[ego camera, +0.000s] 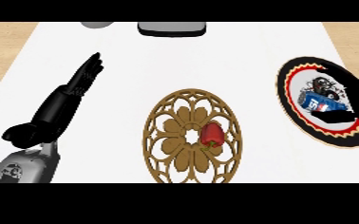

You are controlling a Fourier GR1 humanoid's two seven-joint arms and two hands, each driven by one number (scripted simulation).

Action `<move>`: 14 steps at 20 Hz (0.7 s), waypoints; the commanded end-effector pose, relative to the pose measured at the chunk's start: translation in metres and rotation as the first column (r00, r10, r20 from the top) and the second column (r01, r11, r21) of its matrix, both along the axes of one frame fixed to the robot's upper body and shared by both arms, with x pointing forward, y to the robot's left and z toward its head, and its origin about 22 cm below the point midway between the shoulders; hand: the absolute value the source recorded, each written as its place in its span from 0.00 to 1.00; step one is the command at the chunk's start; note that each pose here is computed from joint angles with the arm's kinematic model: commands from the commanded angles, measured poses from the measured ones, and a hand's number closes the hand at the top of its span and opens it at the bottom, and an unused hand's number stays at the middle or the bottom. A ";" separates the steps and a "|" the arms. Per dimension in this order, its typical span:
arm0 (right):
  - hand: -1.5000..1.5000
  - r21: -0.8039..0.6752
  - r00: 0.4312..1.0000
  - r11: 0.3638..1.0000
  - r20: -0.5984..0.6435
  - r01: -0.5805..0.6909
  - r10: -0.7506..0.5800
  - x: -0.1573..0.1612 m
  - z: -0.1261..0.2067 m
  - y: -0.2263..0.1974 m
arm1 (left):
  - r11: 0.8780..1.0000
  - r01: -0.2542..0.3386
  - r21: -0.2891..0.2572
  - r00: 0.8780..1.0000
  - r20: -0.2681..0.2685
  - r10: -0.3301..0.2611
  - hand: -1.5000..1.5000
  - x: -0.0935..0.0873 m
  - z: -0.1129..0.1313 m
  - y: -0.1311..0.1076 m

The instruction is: Pick the can from the placemat and place it in the plate

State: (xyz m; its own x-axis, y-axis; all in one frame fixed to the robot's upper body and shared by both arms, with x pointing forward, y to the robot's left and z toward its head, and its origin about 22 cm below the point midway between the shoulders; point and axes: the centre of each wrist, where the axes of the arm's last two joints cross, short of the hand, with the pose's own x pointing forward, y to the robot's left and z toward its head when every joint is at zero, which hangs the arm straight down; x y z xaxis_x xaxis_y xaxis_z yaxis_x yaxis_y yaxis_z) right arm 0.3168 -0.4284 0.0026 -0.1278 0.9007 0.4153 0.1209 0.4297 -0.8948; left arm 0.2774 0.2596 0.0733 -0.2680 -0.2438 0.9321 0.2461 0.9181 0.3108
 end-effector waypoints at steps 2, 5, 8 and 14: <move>0.00 0.108 0.989 0.989 0.117 -0.106 0.093 0.003 0.007 -0.010 | 1.000 -0.028 0.010 1.000 0.009 0.028 0.50 -0.004 0.007 -0.013; 0.00 0.288 0.979 0.940 0.139 -0.184 0.149 0.008 0.011 -0.009 | 1.000 -0.014 0.022 1.000 -0.004 0.014 0.50 0.006 0.007 0.010; 0.00 0.464 0.979 0.862 0.124 -0.202 0.162 0.000 0.011 -0.023 | 1.000 -0.009 0.003 1.000 0.002 0.009 0.50 0.004 0.010 0.005; 0.00 0.712 0.975 0.671 0.102 -0.209 0.196 -0.024 0.028 -0.067 | 1.000 -0.015 0.005 1.000 -0.008 0.015 0.50 -0.001 0.003 0.005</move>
State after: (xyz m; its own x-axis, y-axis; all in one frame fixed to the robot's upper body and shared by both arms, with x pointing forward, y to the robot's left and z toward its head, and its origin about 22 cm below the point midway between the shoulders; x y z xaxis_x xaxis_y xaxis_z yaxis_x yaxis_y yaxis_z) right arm 0.3082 -0.4726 0.0271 -0.2808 0.4477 0.8489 0.0039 0.8851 -0.4655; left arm 0.2797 0.2633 0.0762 -0.2584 -0.2572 0.9312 0.2226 0.9221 0.3164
